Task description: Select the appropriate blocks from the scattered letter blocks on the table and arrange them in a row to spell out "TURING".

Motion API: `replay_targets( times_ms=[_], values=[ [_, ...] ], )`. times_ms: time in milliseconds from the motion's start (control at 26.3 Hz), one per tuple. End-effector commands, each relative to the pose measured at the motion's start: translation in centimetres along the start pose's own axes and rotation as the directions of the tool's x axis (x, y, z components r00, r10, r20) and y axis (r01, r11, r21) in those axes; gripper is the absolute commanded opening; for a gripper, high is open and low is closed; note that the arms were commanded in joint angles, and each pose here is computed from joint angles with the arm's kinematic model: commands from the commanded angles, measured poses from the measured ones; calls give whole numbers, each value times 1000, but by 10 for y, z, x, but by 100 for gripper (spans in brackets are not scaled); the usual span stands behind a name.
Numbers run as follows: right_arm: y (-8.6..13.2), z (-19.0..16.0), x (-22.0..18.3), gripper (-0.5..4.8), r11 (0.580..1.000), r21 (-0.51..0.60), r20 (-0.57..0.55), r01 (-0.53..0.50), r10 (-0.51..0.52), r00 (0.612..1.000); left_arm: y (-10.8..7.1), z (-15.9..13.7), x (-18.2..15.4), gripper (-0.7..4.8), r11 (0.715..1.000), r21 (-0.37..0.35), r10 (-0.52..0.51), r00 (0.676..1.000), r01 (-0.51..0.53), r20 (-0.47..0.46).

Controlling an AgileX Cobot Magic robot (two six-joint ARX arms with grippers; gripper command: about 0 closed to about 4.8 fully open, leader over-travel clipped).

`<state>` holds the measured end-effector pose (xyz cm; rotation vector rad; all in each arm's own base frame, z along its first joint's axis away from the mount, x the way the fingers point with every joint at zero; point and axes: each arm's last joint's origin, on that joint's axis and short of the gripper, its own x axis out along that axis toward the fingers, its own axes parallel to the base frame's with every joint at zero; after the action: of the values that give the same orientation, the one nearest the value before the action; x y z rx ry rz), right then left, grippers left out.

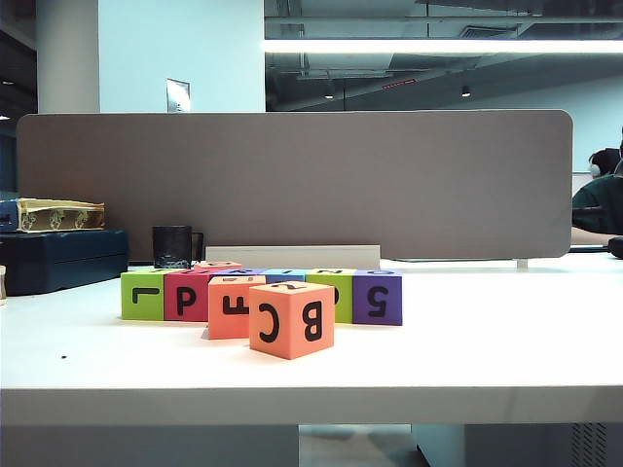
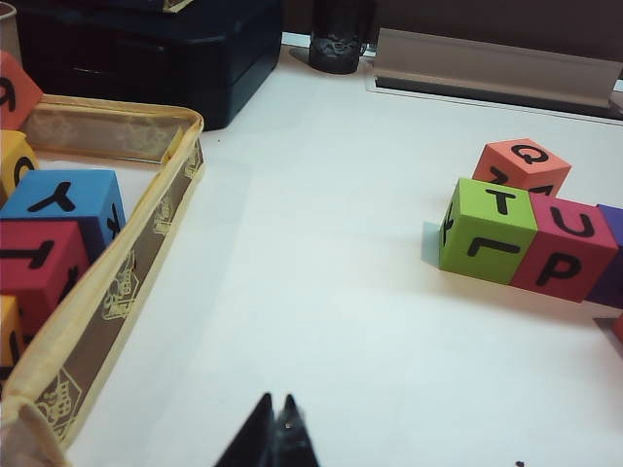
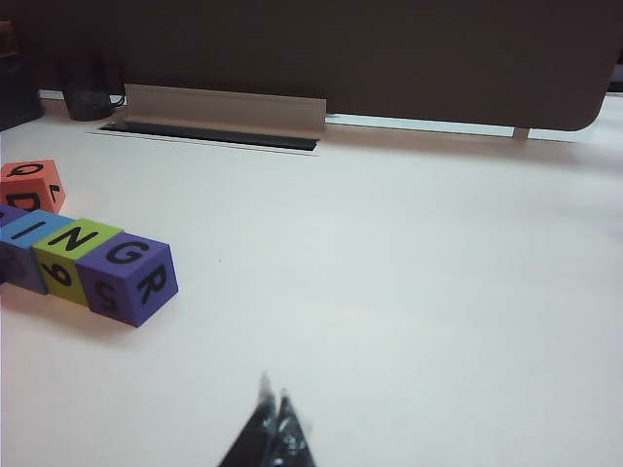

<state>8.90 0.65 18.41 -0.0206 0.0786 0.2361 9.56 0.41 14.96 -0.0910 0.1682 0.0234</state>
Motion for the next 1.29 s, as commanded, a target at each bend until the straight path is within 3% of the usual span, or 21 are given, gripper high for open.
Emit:
replay_targets(
  times_ms=[38, 608, 1026, 1292],
  values=[
    [0, -2, 1, -1, 1000, 3, 26, 1, -1, 1000, 0, 0, 0, -5, 1000, -3, -6, 1000, 6, -2],
    [-4, -32, 9, -1, 992, 75, -54, 104, -100, 994, 0, 0, 0, -5, 1000, -3, -6, 1000, 6, -2],
    [-9, -36, 8, -1, 954, 77, -92, 290, -283, 955, 0, 0, 0, -5, 1000, -3, -6, 1000, 6, -2],
    [-10, -37, 8, -1, 952, 76, -108, 296, -287, 952, 0, 0, 0, -5, 1000, -3, -6, 1000, 6, -2]
  ],
)
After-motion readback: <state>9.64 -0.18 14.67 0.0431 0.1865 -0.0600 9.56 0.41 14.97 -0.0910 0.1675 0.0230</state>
